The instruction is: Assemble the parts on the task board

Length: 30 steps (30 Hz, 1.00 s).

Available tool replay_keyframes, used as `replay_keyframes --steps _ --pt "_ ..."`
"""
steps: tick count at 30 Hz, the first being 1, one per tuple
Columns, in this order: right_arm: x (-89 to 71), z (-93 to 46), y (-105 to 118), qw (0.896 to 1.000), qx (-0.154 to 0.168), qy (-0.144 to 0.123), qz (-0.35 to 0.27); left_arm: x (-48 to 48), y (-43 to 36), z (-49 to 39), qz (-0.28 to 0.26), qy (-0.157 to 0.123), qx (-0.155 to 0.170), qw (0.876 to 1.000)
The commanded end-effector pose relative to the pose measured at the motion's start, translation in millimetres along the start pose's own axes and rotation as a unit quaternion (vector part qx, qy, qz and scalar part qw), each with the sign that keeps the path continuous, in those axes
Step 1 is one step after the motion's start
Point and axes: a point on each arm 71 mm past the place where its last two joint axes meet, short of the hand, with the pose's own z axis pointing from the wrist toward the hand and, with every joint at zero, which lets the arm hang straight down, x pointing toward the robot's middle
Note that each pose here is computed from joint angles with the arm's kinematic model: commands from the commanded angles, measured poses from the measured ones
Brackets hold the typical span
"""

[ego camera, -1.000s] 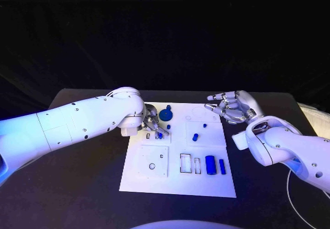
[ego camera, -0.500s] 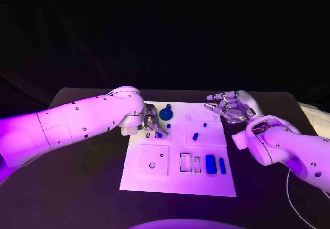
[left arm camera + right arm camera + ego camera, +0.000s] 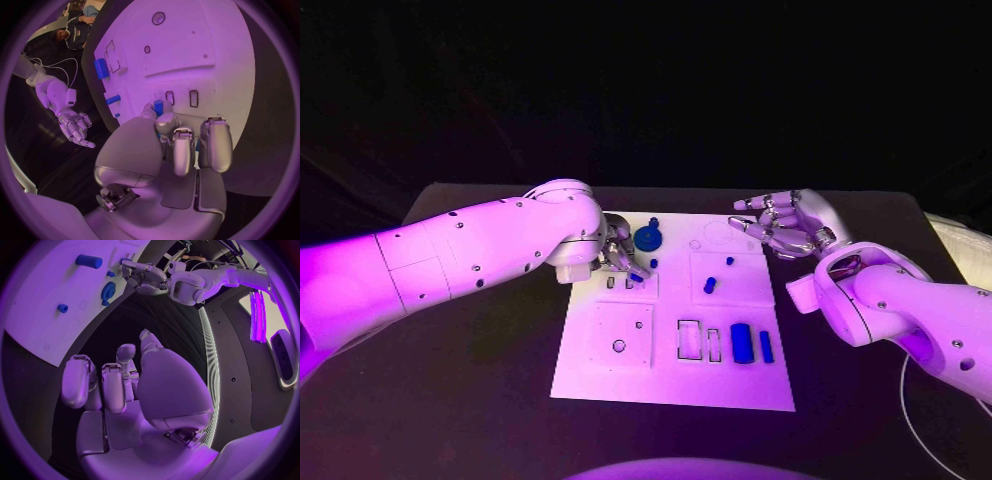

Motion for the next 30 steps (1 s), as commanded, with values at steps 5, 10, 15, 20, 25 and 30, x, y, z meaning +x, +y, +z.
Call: replay_keyframes --steps 5,10,15,20,25,30 --pt "3.4 -0.1 -2 1.0 0.0 0.013 0.002 0.5 10.2 -5.7 -0.039 -0.001 0.008 0.999" --pt "3.6 -0.2 -3 1.0 0.002 0.013 0.003 -1.0 16.4 -10.3 -0.053 -0.018 0.008 0.998" --pt "4.0 -0.1 -3 1.0 0.003 0.014 0.003 -1.5 18.1 -13.9 -0.049 -0.039 0.007 0.998" --pt "4.3 0.0 -3 1.0 0.003 0.015 0.004 1.8 19.3 -14.1 -0.038 -0.049 0.005 0.998" --pt "5.1 0.1 -4 1.0 0.003 0.016 0.005 4.8 20.6 -11.7 -0.029 -0.057 -0.001 0.998" --pt "6.1 0.0 -4 1.0 0.004 0.017 0.005 8.6 19.0 -8.3 -0.018 -0.058 -0.004 0.998"
